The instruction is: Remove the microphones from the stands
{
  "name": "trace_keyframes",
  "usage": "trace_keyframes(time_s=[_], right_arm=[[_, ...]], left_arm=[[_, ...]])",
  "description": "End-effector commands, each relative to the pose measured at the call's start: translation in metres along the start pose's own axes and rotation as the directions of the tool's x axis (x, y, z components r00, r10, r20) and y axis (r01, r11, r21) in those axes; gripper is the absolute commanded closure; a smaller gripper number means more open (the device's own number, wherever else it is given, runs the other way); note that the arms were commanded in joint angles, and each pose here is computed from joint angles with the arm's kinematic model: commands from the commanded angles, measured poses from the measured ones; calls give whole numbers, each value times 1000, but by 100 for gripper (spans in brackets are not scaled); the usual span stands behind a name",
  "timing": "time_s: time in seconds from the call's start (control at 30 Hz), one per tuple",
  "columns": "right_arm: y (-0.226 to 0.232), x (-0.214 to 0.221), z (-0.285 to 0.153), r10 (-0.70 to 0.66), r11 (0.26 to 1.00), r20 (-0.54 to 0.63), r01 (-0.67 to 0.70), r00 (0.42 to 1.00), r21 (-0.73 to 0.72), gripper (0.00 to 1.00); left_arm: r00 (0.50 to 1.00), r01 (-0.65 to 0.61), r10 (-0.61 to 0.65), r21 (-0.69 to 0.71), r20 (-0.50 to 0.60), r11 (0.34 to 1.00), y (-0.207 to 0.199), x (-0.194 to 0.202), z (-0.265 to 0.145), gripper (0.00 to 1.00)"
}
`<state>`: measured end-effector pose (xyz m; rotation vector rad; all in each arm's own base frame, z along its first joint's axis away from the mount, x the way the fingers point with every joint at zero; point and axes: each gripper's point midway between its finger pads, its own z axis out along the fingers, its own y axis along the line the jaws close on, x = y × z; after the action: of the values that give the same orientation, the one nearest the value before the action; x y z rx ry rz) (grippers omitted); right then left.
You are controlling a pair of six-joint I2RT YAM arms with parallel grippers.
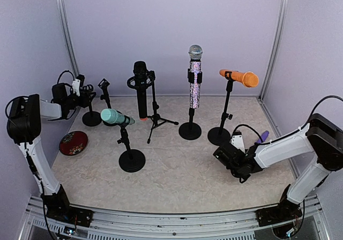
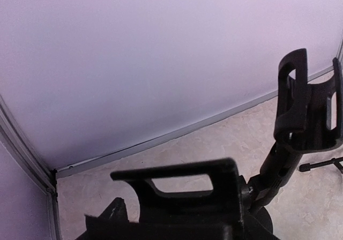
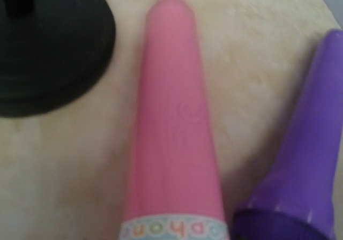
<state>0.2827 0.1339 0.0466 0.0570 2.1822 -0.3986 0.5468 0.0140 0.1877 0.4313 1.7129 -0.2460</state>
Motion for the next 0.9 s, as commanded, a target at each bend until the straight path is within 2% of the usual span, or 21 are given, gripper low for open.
trace_keyframes(time_s=[0.0, 0.13, 0.27, 0.33, 0.4, 0.43, 0.67, 0.77, 0.87], right_arm=[[-9, 28, -1, -7, 997, -91, 14, 996, 81, 88], [-7, 42, 1, 47, 996, -139, -35, 989, 83, 70], [2, 39, 0, 68, 997, -149, -63, 986, 42, 61], [5, 39, 1, 74, 997, -161, -71, 984, 24, 54], [7, 37, 0, 82, 997, -166, -82, 983, 8, 34], [7, 35, 0, 88, 996, -164, -90, 982, 0, 28], [18, -3, -16, 119, 985, -92, -129, 989, -110, 24], [26, -31, -34, 138, 965, -21, -139, 990, -224, 24], [34, -57, -60, 110, 933, 83, -74, 990, -352, 25]], left_arm=[[995, -72, 70, 17, 70, 997, -8, -39, -18, 36], [996, -82, 82, 0, 37, 997, -7, -39, -25, 16], [996, -86, 86, 1, -15, 996, -6, -41, -32, 2], [996, -73, 72, -5, -50, 997, -5, -44, -35, 1], [994, -57, 56, -5, -92, 998, -6, -44, -41, 1], [993, -59, 58, -1, -101, 998, -10, -49, -46, 1], [985, -15, 25, 61, -170, 998, -37, -66, -79, 1], [984, -19, 37, 105, -176, 994, -54, -77, -97, 1], [984, -32, 58, 160, -166, 987, -76, -89, -118, 1]])
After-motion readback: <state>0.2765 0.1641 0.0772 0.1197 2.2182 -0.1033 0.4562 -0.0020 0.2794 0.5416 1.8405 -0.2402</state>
